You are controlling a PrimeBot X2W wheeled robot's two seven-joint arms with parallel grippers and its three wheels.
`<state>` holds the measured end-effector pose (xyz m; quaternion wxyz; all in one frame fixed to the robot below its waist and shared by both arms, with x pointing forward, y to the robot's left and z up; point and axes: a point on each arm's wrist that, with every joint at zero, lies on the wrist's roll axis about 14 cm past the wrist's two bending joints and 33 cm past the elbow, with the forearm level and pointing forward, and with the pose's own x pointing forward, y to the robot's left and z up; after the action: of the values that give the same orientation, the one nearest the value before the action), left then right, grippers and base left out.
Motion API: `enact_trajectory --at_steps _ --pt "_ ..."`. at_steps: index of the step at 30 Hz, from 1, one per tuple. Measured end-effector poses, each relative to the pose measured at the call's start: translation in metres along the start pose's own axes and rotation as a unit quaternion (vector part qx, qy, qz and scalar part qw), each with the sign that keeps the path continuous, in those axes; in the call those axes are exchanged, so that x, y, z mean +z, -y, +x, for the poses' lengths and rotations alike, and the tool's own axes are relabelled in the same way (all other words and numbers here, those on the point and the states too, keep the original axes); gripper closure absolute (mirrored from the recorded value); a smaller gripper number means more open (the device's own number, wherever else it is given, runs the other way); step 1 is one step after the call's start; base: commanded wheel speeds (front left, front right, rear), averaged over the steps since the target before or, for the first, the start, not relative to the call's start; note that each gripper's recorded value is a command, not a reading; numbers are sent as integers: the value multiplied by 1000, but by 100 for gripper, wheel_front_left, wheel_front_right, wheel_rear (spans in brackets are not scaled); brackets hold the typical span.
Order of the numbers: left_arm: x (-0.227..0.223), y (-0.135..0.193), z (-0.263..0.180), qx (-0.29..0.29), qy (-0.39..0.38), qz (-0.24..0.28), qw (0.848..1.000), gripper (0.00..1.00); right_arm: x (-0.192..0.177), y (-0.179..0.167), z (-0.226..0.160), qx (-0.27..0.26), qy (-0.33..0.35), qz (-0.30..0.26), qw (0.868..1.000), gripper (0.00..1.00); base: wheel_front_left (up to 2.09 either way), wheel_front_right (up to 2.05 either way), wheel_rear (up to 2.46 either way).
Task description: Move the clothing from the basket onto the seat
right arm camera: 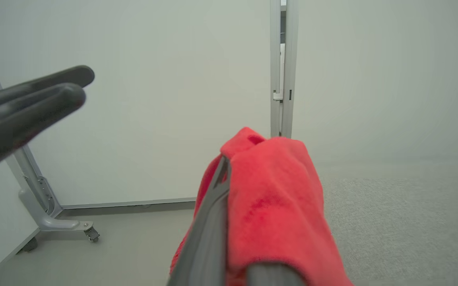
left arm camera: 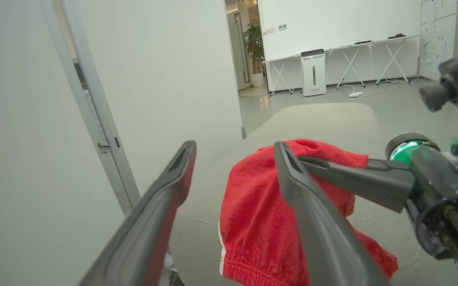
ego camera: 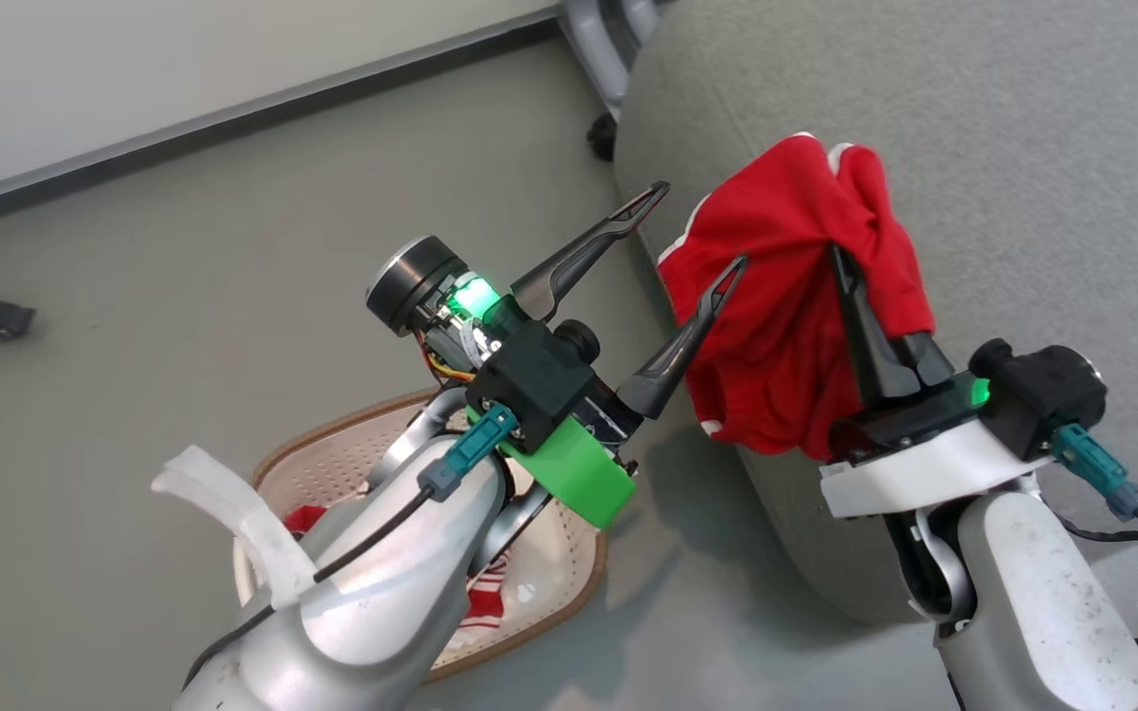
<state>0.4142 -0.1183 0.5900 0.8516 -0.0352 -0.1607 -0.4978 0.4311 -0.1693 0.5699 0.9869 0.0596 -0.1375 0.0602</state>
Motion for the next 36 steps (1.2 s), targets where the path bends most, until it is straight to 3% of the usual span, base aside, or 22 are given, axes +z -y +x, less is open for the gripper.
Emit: enact_trajectory --at_steps 12,22,27,36 --pt "-31 45 24 -77 -12 -50 996 0 0 78 -49 -122 -26 -40 991 100 0 0 0" --pt "-48 50 25 -87 -24 -70 994 0 -1 105 -64 -165 -38 -58 984 100 0 0 0" --pt "-61 38 20 -73 -37 -71 994 0 11 116 -44 -168 -12 -71 983 100 0 0 0" --pt "-89 10 19 -60 -54 -67 994 0 61 145 30 -157 70 -154 973 100 0 0 0"
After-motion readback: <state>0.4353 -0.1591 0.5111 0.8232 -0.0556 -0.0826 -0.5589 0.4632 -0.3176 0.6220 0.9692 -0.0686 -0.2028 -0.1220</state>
